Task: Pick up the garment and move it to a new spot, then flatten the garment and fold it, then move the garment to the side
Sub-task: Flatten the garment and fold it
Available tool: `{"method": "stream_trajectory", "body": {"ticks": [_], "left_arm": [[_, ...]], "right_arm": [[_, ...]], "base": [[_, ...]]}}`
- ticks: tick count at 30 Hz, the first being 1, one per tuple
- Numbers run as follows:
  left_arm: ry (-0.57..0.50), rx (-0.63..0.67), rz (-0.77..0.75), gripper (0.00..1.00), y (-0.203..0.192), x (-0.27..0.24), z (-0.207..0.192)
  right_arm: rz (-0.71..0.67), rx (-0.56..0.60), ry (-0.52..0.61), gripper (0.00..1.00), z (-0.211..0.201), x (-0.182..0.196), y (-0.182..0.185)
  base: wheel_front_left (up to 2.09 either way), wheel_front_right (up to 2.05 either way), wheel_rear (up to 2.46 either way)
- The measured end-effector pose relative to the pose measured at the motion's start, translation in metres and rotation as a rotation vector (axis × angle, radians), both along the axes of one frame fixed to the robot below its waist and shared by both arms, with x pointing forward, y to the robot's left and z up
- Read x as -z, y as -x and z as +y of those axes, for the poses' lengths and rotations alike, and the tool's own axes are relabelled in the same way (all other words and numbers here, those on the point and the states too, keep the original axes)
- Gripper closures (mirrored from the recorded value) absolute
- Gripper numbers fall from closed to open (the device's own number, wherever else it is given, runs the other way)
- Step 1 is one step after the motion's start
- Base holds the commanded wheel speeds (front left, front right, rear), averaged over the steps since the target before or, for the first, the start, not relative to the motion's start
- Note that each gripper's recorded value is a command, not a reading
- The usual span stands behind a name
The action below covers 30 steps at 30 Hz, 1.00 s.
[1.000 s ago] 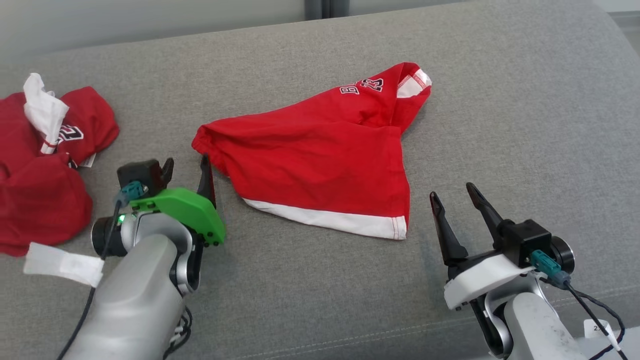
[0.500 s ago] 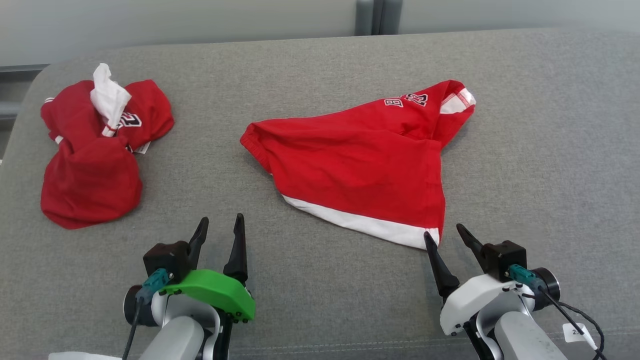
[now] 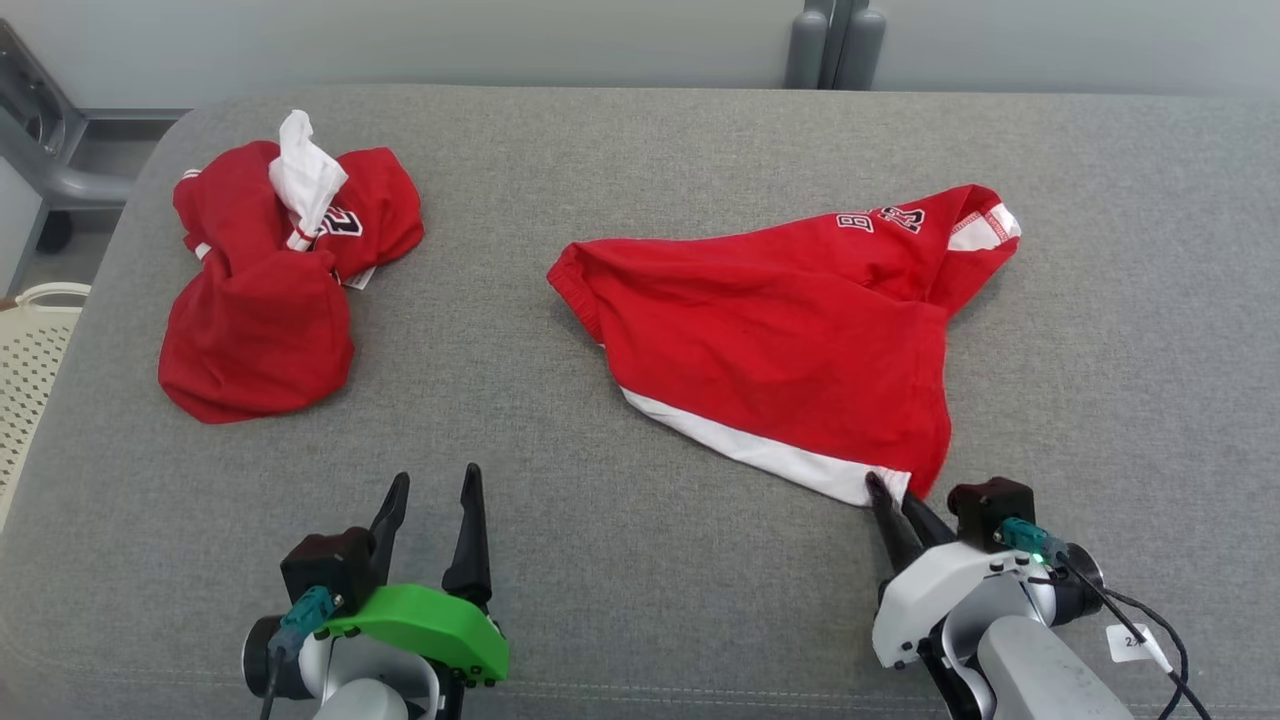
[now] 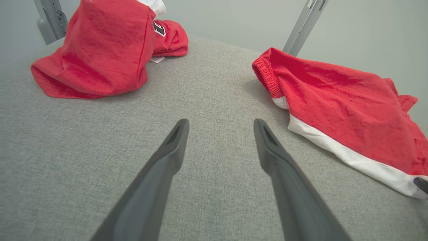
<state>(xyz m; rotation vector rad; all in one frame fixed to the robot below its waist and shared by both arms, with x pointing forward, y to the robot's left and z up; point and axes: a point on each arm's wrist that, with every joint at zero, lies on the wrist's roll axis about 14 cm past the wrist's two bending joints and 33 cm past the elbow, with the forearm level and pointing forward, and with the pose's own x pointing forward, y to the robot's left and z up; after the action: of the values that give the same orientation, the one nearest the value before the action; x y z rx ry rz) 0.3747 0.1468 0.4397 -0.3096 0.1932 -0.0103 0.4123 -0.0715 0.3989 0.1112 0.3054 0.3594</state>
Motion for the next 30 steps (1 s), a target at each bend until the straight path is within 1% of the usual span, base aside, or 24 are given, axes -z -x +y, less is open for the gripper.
{"method": "stream_trajectory", "body": {"ticks": [1, 4, 7, 10, 12, 13, 14, 20, 25, 30], "left_arm": [[0.0, -0.005, -0.001, 0.0, 0.001, 0.0, 0.001], [0.002, -0.011, -0.001, 0.0, 0.002, 0.0, 0.003], [0.006, -0.005, -0.004, 0.0, 0.001, -0.001, 0.001], [0.014, 0.014, 0.001, 0.0, 0.002, 0.001, -0.005], [0.02, 0.029, 0.001, 0.0, 0.001, 0.002, -0.01], [0.02, 0.029, 0.001, 0.0, 0.001, 0.002, -0.01], [0.025, 0.045, 0.002, 0.0, 0.001, 0.002, -0.015], [0.036, 0.082, 0.013, 0.0, 0.001, 0.007, -0.026], [0.047, 0.092, 0.013, 0.0, -0.002, 0.007, -0.031], [0.039, 0.088, 0.018, 0.0, -0.005, 0.01, -0.027]], "right_arm": [[-0.004, 0.0, -0.007, 1.0, 0.001, -0.002, -0.001], [-0.05, 0.024, -0.068, 1.0, 0.002, -0.021, -0.009], [-0.13, 0.068, -0.157, 1.0, -0.002, -0.053, -0.024], [-0.186, 0.111, -0.196, 1.0, -0.016, -0.073, -0.034], [-0.213, 0.139, -0.19, 1.0, -0.032, -0.081, -0.04], [-0.213, 0.139, -0.19, 1.0, -0.032, -0.081, -0.04], [-0.226, 0.167, -0.183, 1.0, -0.047, -0.087, -0.046], [-0.219, 0.209, -0.155, 1.0, -0.075, -0.092, -0.06], [-0.161, 0.246, -0.096, 1.0, -0.102, -0.079, -0.066], [-0.113, 0.273, -0.022, 1.0, -0.126, -0.067, -0.077]], "base": [[0.0, 0.0, 0.0], [0.0, 0.0, 0.0], [0.0, 0.0, 0.0], [0.0, 0.0, 0.0], [0.0, 0.0, 0.0], [0.0, 0.0, 0.0], [0.0, 0.0, 0.0], [0.0, 0.0, 0.0], [0.0, 0.0, 0.0], [0.0, 0.0, 0.0]]}}
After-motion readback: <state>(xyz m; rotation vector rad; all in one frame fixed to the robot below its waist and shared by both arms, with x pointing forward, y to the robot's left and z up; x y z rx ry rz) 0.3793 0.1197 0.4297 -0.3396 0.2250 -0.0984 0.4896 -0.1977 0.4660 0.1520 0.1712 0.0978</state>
